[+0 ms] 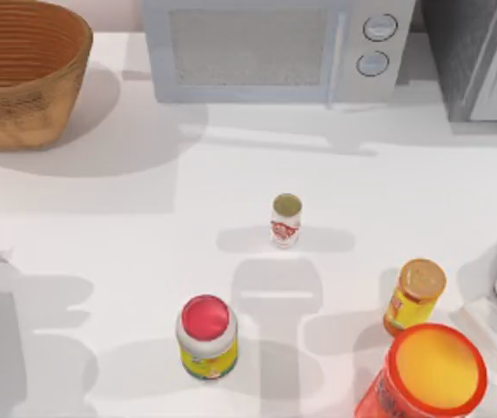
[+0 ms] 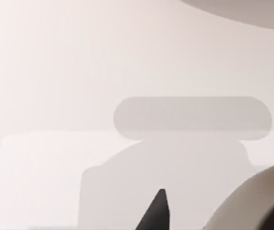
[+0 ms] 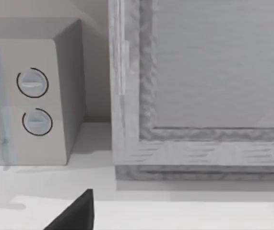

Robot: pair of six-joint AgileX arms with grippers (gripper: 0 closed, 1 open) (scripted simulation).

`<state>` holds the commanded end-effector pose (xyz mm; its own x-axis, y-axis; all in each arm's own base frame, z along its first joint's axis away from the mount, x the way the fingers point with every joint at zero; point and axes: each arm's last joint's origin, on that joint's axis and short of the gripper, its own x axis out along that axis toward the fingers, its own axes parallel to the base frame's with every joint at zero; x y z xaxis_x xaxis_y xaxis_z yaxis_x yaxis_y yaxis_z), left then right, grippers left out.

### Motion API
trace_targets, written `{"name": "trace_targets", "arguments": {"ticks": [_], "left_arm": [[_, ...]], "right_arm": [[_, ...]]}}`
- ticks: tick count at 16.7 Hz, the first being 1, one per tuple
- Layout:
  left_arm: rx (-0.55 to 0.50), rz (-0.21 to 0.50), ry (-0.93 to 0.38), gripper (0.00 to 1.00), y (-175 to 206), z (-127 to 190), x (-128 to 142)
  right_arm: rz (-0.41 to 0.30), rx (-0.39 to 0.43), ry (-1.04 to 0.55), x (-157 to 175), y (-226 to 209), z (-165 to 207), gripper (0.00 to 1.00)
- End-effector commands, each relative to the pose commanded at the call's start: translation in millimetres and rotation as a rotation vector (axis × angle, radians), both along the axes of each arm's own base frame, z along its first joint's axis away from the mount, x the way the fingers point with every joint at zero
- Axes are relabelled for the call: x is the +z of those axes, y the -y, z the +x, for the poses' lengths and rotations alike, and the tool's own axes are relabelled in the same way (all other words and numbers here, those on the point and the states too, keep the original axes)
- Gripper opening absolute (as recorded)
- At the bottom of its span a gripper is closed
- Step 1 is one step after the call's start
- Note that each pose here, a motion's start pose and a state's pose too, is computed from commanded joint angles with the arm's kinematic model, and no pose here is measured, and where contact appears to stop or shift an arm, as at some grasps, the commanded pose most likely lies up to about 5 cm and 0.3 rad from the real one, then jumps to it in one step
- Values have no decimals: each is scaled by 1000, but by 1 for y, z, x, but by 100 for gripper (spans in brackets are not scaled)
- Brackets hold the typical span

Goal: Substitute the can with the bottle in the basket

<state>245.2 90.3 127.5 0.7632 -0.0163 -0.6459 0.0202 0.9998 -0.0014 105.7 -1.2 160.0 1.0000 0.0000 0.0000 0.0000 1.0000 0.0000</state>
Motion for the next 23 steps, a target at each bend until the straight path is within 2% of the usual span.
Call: {"name": "trace_targets", "arguments": {"ticks": [5, 8, 11, 15, 18, 20, 23], "left_arm": [[0, 4, 9, 0, -1, 2, 3], [22, 30, 72, 0, -8, 21, 27], [57, 69, 175, 0, -20, 49, 76], [91, 102, 309, 0, -24, 86, 169], [90, 96, 360, 0, -15, 110, 234], [78, 80, 355, 0, -5, 127, 263], [46, 46, 282, 0, 14, 153, 282]], "right_arm": [[0, 0, 0, 0, 0, 0, 100], [0, 0, 0, 0, 0, 0, 100], [0, 0, 0, 0, 0, 0, 100], [0, 0, 0, 0, 0, 0, 100], [0, 0, 0, 0, 0, 0, 100], [0, 0, 0, 0, 0, 0, 100], [0, 0, 0, 0, 0, 0, 100]]}}
